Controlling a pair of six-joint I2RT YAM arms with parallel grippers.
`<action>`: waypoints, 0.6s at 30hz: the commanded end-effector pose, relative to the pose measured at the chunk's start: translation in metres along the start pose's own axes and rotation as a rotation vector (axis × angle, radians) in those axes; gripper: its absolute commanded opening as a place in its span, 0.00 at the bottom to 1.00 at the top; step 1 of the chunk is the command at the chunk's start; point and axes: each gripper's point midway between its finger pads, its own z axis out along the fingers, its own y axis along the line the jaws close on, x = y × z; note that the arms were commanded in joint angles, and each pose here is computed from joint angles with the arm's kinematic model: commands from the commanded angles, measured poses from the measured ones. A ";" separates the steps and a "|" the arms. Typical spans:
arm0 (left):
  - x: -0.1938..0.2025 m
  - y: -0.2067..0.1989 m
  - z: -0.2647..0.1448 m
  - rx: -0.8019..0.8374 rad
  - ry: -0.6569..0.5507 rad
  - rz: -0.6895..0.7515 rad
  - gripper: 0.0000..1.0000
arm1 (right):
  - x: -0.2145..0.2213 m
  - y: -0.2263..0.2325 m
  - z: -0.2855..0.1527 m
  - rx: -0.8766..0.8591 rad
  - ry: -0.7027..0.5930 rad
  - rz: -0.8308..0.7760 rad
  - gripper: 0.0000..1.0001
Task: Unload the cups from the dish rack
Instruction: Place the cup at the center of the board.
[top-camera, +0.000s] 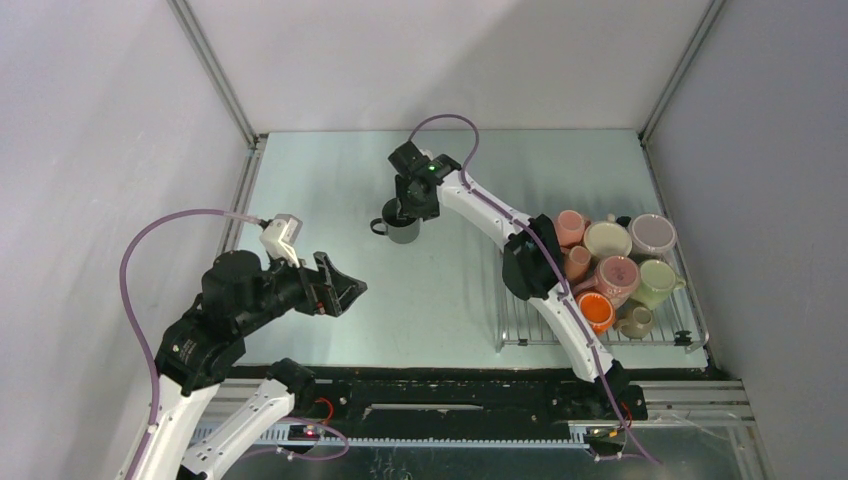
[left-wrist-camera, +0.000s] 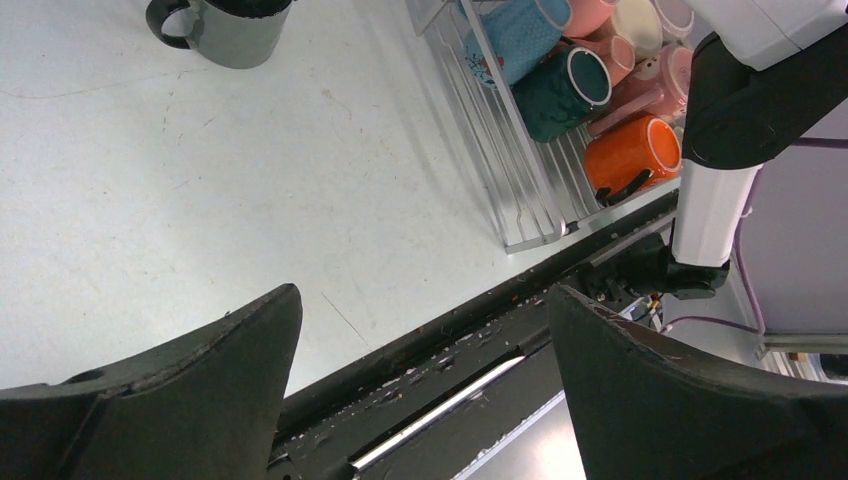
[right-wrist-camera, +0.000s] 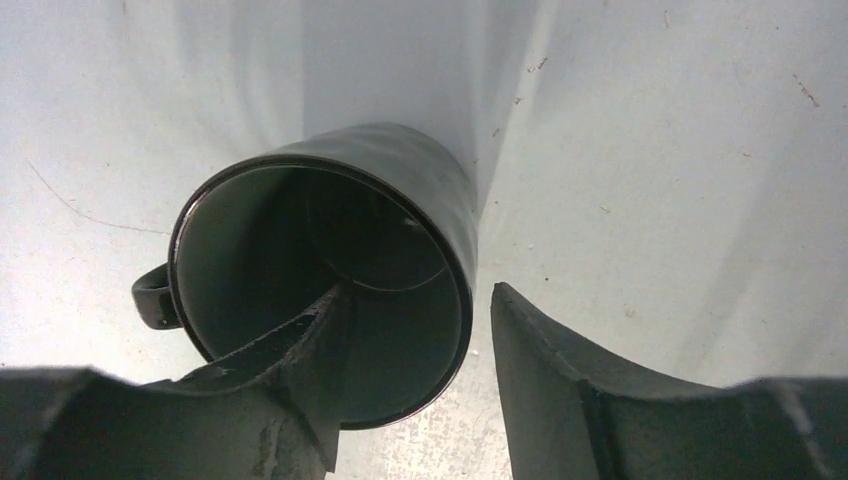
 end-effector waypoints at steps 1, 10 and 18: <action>-0.003 0.002 0.001 -0.006 -0.010 0.030 1.00 | -0.034 0.022 -0.050 -0.081 -0.114 -0.003 0.61; -0.009 -0.002 0.001 0.009 -0.036 0.039 1.00 | -0.057 0.021 -0.128 -0.096 -0.227 -0.018 0.73; -0.016 -0.010 0.004 0.049 -0.053 0.057 1.00 | -0.049 0.001 -0.209 -0.073 -0.298 -0.018 0.98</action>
